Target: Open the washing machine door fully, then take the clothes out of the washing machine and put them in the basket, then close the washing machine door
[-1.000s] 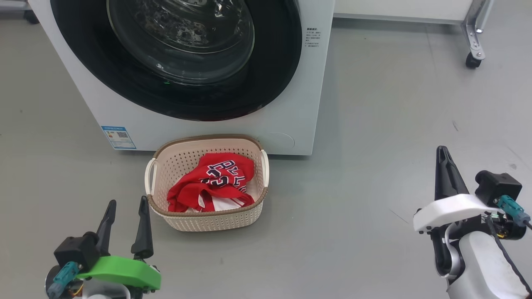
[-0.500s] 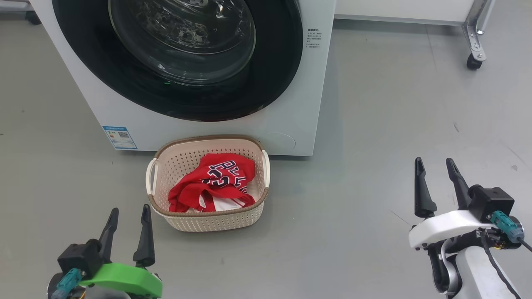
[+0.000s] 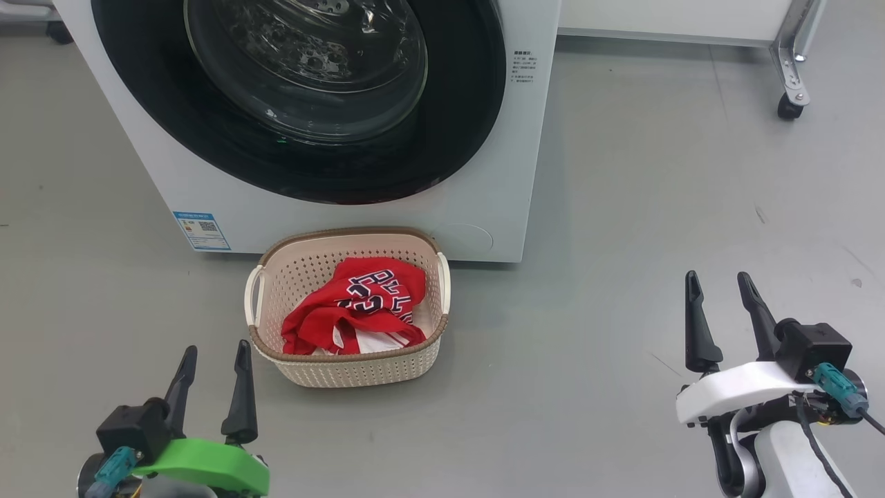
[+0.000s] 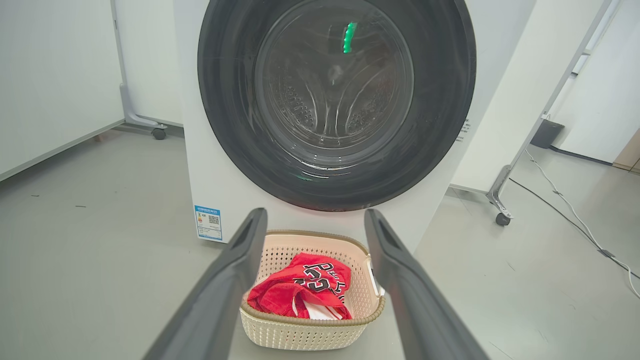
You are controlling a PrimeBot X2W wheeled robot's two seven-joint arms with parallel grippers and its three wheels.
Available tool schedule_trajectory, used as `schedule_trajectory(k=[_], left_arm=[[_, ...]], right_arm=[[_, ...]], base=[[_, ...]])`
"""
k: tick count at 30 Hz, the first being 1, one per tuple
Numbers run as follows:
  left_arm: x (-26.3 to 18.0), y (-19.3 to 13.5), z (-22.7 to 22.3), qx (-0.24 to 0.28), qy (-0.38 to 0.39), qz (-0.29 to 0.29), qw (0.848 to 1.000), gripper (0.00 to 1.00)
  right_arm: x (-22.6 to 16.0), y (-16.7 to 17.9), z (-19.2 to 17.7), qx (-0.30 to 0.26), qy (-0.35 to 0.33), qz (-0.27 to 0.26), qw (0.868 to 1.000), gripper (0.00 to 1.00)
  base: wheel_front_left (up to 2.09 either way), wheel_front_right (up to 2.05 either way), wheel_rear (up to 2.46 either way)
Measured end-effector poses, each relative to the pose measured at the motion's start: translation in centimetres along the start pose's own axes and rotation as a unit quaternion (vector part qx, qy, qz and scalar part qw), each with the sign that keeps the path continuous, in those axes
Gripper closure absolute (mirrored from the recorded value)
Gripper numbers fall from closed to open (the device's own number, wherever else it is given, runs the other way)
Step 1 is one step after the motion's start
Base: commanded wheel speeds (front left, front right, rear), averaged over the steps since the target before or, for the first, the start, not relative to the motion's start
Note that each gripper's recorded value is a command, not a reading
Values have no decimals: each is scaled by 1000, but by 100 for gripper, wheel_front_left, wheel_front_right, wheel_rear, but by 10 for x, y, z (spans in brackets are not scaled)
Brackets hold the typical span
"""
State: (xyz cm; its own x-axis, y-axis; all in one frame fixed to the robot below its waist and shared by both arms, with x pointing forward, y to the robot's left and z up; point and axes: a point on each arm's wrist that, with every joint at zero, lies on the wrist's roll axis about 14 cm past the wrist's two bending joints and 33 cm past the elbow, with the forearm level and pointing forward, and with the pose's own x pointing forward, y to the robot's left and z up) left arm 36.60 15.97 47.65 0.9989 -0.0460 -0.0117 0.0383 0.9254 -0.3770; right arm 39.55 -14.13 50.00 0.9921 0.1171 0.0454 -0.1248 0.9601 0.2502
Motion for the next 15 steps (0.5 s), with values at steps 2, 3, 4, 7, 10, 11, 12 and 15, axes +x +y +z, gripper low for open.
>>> schedule_trajectory(k=[2, 3, 4, 7, 10, 11, 12, 15], left_arm=[[0, 0, 1, 0, -2, 1, 1000, 0], [0, 1, 2, 0, -4, 1, 1000, 0], [0, 1, 3, 0, -5, 1, 1000, 0], [0, 0, 4, 0, -6, 1, 1000, 0], [0, 0, 5, 0, -7, 1, 1000, 0], [-1, 0, 5, 0, -8, 0, 1000, 0], [-1, 0, 5, 1, -8, 0, 1000, 0], [-1, 0, 5, 4, -8, -1, 1000, 0]], right_arm=[[0, 1, 1, 0, -2, 1, 1000, 0], [0, 1, 2, 0, -3, 1, 1000, 0], [0, 1, 2, 0, -3, 2, 1000, 0], [-1, 2, 1, -2, -2, 2, 1000, 0], [-4, 2, -1, -1, 0, 2, 1000, 0], [-4, 2, -1, -1, 0, 2, 1000, 0], [-4, 3, 0, -1, 0, 3, 1000, 0], [-4, 4, 0, -2, -1, 4, 1000, 0]], base=[[0, 0, 0], [0, 0, 0], [0, 0, 0], [0, 0, 0], [0, 0, 0], [0, 0, 0], [0, 0, 0], [0, 0, 0]])
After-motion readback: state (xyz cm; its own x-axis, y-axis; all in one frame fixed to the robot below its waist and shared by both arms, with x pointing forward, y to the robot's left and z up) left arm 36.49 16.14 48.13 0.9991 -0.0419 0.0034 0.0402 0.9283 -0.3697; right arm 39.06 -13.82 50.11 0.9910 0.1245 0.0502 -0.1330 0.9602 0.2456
